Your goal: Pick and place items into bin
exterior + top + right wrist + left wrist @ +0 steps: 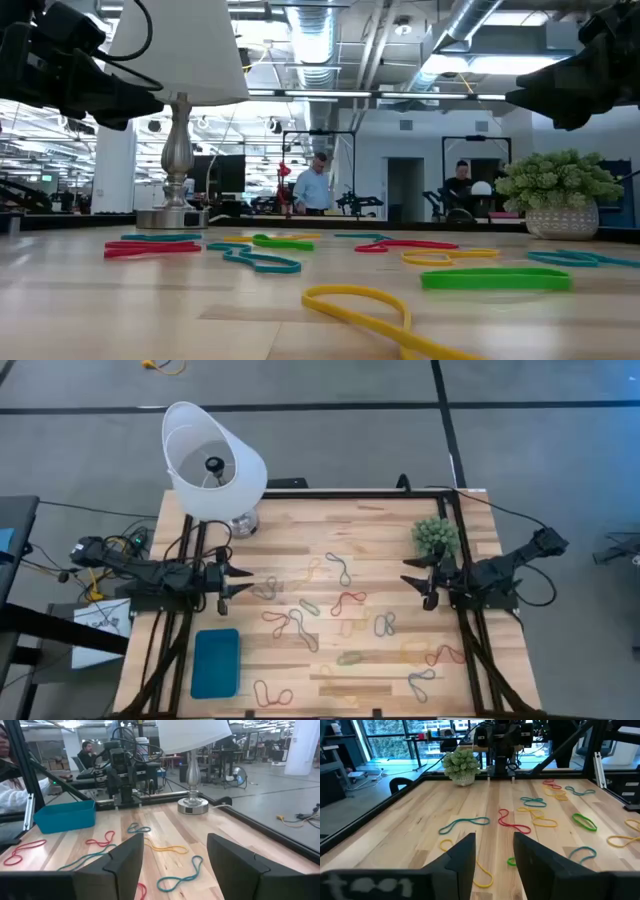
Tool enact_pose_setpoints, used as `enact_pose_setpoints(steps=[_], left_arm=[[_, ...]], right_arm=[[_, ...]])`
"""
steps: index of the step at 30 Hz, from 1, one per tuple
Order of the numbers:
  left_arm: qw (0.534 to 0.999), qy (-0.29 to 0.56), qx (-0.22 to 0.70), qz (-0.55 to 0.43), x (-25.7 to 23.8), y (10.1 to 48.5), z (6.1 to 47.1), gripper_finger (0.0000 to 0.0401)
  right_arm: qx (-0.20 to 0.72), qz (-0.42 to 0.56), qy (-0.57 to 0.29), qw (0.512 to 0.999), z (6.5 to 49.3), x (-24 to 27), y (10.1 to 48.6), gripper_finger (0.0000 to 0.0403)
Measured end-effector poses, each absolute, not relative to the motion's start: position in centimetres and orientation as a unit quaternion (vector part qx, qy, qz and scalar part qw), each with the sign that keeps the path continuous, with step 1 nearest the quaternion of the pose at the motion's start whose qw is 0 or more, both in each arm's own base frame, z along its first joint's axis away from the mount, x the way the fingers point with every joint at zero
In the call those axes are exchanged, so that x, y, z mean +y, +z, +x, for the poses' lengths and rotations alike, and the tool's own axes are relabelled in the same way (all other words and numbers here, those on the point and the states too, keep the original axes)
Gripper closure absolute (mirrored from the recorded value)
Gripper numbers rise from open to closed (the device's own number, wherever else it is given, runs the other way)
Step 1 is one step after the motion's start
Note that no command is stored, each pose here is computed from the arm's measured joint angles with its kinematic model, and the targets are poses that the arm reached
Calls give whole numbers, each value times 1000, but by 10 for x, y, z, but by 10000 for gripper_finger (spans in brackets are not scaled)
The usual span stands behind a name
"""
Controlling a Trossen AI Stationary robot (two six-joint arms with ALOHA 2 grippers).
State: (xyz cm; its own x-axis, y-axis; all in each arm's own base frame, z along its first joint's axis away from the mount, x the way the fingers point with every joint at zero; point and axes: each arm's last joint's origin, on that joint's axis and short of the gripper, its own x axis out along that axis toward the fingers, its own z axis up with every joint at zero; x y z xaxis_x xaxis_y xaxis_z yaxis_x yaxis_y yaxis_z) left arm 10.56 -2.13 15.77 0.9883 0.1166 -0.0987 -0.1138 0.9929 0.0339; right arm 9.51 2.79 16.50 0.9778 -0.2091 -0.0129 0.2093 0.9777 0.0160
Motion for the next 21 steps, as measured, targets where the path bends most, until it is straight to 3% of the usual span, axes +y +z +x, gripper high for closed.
enact_pose_setpoints(steps=[21], left_arm=[[997,58,51,18,-21,158,106,278]], right_arm=[[5,9,-105,994,95,28,165,188]])
